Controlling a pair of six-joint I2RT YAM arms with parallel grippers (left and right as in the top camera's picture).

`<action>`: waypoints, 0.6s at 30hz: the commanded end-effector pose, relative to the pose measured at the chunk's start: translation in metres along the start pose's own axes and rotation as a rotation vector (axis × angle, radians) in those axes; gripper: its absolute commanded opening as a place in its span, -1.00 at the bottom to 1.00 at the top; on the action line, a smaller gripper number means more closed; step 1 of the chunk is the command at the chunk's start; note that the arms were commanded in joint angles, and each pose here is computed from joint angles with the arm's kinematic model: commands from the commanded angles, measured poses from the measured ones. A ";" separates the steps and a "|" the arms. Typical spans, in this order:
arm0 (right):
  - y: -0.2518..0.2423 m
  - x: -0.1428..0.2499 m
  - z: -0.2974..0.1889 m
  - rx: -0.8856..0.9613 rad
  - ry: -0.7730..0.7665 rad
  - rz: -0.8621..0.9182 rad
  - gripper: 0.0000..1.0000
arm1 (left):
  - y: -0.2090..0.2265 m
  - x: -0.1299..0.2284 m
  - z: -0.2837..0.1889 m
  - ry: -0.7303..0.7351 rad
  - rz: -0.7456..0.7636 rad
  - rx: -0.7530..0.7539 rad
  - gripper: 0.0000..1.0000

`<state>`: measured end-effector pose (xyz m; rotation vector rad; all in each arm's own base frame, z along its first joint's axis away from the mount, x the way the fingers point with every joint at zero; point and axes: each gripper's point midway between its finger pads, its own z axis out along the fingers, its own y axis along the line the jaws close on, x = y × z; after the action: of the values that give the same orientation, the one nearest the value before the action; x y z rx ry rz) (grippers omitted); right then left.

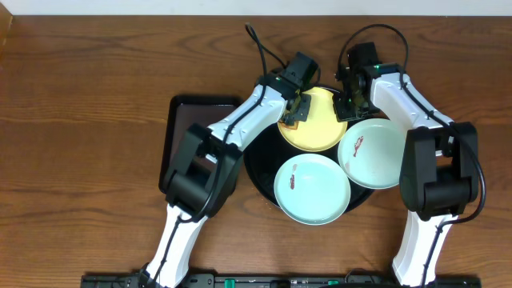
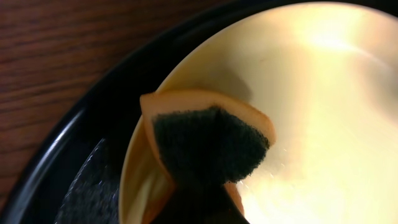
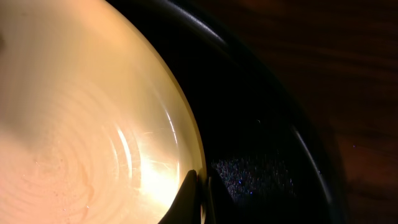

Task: Clean dirty plates on tray and stack at the side
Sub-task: 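Move sponge onto the yellow plate and scrub its stain with left gripper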

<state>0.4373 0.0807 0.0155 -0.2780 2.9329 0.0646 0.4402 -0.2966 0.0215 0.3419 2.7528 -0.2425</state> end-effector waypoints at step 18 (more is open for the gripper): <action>0.006 0.005 0.005 -0.002 0.019 -0.014 -0.98 | -0.024 0.056 0.023 0.235 0.009 0.148 -0.84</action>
<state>0.4368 0.0813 0.0155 -0.2793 2.9349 0.0706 0.4153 -0.3033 0.0112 0.3790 2.8733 -0.3631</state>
